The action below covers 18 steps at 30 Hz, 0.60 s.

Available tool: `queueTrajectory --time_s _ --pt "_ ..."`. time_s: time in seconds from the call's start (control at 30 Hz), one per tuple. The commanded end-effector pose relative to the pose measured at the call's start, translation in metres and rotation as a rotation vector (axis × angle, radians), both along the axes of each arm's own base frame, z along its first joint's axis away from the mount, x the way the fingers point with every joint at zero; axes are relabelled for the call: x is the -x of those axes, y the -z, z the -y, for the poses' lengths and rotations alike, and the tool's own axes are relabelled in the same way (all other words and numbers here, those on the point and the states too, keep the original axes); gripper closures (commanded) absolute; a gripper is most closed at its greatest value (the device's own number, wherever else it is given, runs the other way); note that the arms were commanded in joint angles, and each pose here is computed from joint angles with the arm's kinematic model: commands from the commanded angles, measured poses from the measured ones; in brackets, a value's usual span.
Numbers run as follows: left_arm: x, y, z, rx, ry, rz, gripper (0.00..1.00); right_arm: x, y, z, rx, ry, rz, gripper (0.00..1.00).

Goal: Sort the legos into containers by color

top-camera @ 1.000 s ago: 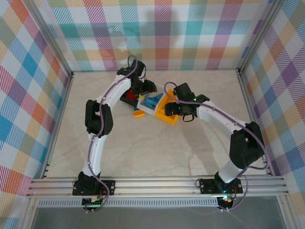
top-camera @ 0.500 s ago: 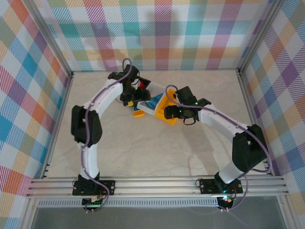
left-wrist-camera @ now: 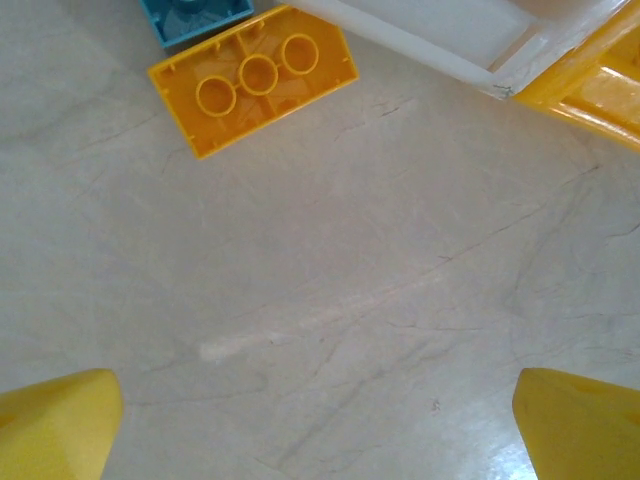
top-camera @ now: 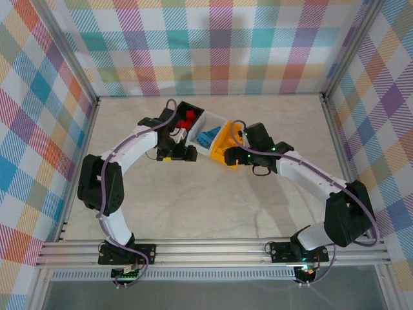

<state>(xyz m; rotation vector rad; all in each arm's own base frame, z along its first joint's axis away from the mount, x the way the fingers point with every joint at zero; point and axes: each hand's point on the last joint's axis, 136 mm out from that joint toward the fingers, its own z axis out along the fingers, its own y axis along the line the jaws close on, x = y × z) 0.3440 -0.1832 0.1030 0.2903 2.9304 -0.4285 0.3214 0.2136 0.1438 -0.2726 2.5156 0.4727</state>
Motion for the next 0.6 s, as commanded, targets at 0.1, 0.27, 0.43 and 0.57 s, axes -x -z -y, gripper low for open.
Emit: queueTrajectory --time_s 0.1,0.27,0.43,0.57 --pt "-0.023 0.018 0.002 -0.045 0.096 0.034 0.0 0.003 -0.016 -0.004 -0.035 -0.033 0.057 0.12" --pt "-0.041 0.025 0.009 -0.04 0.095 0.033 0.0 0.005 -0.014 0.0 -0.013 -0.042 0.059 0.12" --pt "-0.051 0.031 0.011 -0.05 0.114 0.043 0.0 0.003 -0.015 0.003 -0.012 -0.037 0.06 0.11" --pt "-0.055 0.038 0.009 -0.074 0.133 0.046 0.0 0.002 -0.018 0.003 -0.012 -0.039 0.06 0.11"
